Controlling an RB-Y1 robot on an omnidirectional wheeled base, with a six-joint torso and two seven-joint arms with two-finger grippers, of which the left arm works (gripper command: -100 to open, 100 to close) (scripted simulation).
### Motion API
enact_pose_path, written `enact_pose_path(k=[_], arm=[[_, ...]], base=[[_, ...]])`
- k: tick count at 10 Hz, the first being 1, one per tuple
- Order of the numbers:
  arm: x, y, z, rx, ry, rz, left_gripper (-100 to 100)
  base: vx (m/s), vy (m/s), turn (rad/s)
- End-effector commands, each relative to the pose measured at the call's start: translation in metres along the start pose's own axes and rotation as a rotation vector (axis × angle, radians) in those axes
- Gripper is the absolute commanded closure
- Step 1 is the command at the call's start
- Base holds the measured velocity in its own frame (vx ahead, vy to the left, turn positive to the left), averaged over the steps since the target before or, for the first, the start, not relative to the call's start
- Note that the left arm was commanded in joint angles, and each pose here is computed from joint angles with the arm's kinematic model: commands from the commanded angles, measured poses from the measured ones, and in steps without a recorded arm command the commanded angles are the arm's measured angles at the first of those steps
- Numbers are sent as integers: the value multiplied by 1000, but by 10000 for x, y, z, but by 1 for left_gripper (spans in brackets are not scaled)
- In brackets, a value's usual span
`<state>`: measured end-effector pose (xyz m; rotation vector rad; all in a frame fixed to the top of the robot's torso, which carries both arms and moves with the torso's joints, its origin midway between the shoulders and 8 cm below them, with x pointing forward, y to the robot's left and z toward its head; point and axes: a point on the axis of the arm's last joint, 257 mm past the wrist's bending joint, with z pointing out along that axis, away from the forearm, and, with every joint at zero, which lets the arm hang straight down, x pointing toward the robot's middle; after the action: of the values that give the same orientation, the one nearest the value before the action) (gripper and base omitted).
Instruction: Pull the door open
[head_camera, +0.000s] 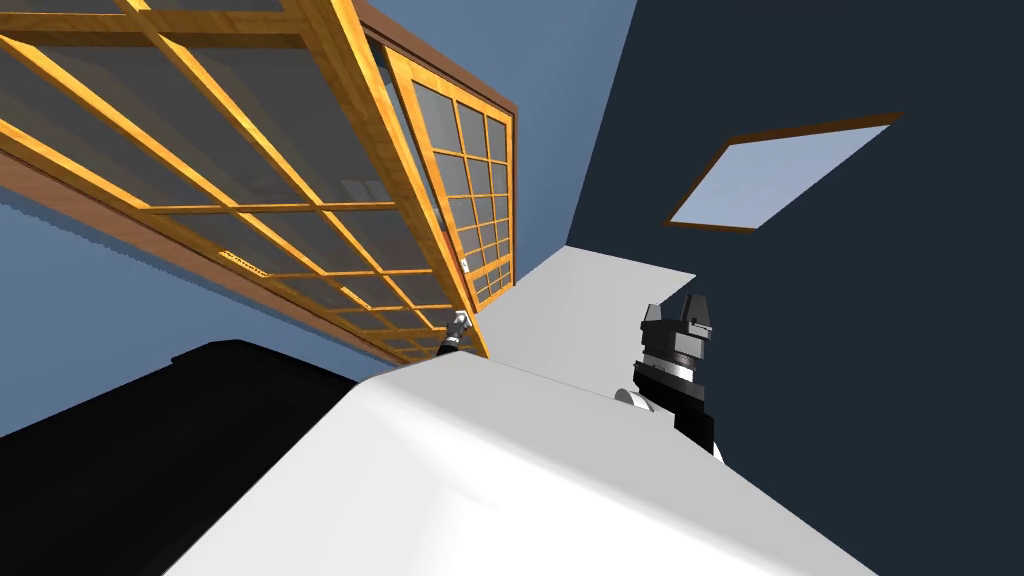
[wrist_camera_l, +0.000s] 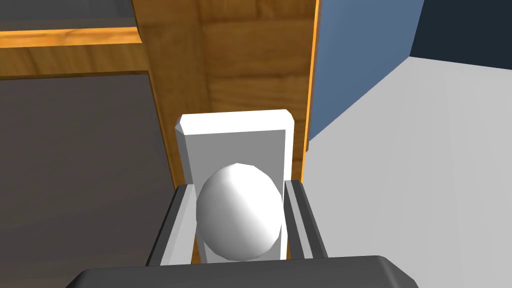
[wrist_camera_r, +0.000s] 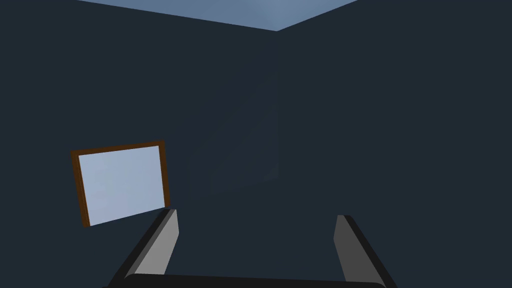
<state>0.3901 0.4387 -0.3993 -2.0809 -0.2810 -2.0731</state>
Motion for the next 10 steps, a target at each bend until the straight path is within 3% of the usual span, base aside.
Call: enact_pose_path(k=[1, 5, 7, 8, 10], arm=[[-3, 34, -35, -23, 0, 1, 100], [11, 176, -115, -102, 4, 0, 100], [13, 226, -148, -129, 4, -1, 100], [5, 214, -140, -121, 1, 1, 100], [-12, 229, -248, -158, -1, 2, 100]], base=[[-173, 6, -43], [-213, 25, -56], [-203, 11, -31], [-84, 4, -9], [-161, 29, -80]])
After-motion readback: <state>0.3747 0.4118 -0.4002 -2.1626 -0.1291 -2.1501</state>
